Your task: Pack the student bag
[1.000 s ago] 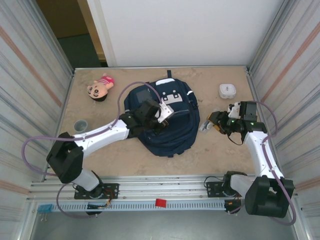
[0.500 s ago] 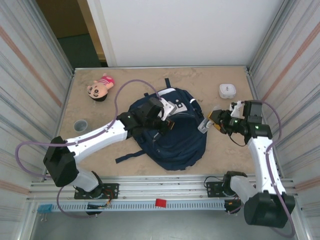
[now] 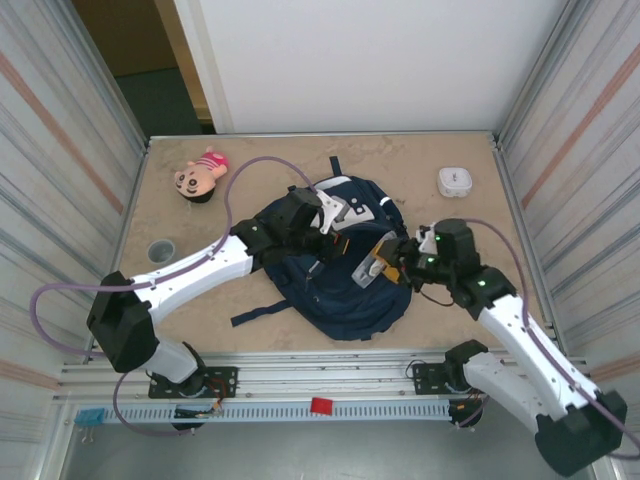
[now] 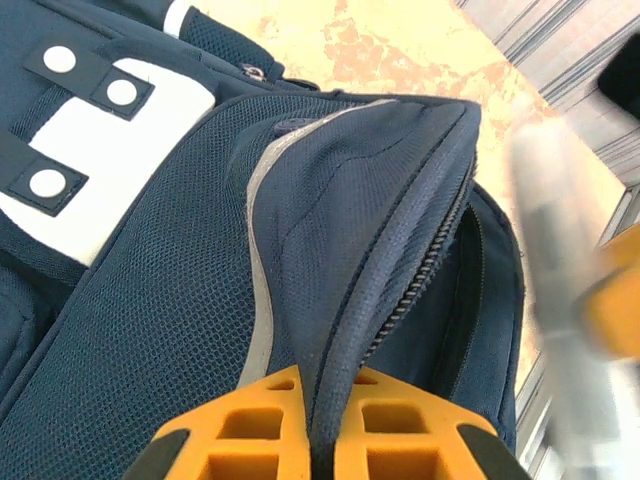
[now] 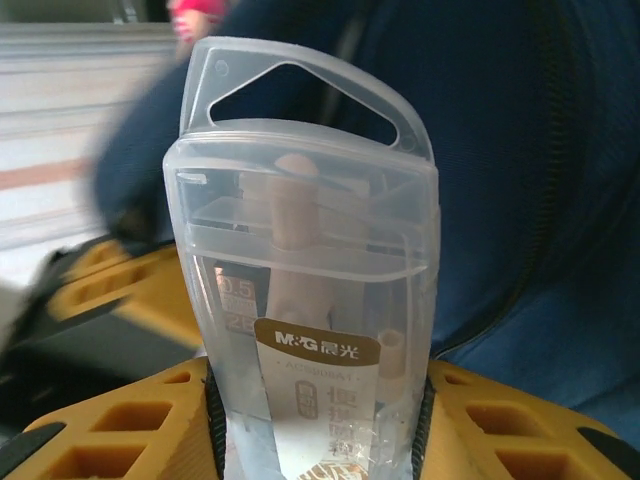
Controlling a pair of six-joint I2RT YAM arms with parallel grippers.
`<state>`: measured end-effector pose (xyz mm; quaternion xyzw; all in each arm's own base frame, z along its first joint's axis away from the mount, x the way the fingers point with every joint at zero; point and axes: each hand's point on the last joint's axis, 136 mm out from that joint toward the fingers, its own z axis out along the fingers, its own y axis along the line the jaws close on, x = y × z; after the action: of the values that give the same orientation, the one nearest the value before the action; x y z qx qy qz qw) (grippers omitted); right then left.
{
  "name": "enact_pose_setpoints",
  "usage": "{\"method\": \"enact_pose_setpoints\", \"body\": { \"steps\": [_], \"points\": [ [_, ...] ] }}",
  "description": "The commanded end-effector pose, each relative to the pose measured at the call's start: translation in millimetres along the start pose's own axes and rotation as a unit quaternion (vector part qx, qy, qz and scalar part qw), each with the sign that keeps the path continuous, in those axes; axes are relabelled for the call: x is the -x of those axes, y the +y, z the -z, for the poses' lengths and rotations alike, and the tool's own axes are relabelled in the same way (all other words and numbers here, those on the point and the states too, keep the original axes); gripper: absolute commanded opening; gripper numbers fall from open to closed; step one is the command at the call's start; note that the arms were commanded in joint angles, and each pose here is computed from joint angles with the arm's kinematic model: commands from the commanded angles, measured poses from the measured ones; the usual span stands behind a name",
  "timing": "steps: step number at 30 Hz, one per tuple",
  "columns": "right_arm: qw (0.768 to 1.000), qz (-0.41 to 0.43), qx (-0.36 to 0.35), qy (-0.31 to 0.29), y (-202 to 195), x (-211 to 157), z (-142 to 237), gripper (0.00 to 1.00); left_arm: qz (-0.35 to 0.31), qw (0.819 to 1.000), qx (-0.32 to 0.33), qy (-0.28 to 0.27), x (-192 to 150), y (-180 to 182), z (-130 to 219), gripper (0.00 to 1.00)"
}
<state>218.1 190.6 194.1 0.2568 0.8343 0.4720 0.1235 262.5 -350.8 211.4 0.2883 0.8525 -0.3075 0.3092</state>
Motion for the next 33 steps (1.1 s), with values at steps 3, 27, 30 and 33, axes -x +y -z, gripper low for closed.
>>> {"method": "enact_pose_setpoints", "body": {
  "steps": [3, 27, 30, 33],
  "points": [
    [0.995, -0.068, 0.025, -0.062, 9.7, 26.0, -23.4, 0.48, -0.006, 0.993, -0.056, -0.104, 60.8, -30.7, 32.2, 0.00],
    [0.989, 0.030, 0.126, -0.076, 50.2, 23.1, 13.8, 0.71, -0.012, 0.995, -0.032, -0.098, 43.5, -13.5, 25.2, 0.00],
    [0.986, 0.039, 0.143, -0.074, 65.5, 24.5, 14.6, 0.73, -0.019, 0.995, -0.041, -0.091, 38.7, -15.3, 20.3, 0.00],
    [0.989, 0.020, 0.132, -0.062, 71.6, 30.8, 1.9, 0.74, -0.030, 0.995, -0.045, -0.087, 34.6, -17.5, 18.4, 0.00]
  ]
}}
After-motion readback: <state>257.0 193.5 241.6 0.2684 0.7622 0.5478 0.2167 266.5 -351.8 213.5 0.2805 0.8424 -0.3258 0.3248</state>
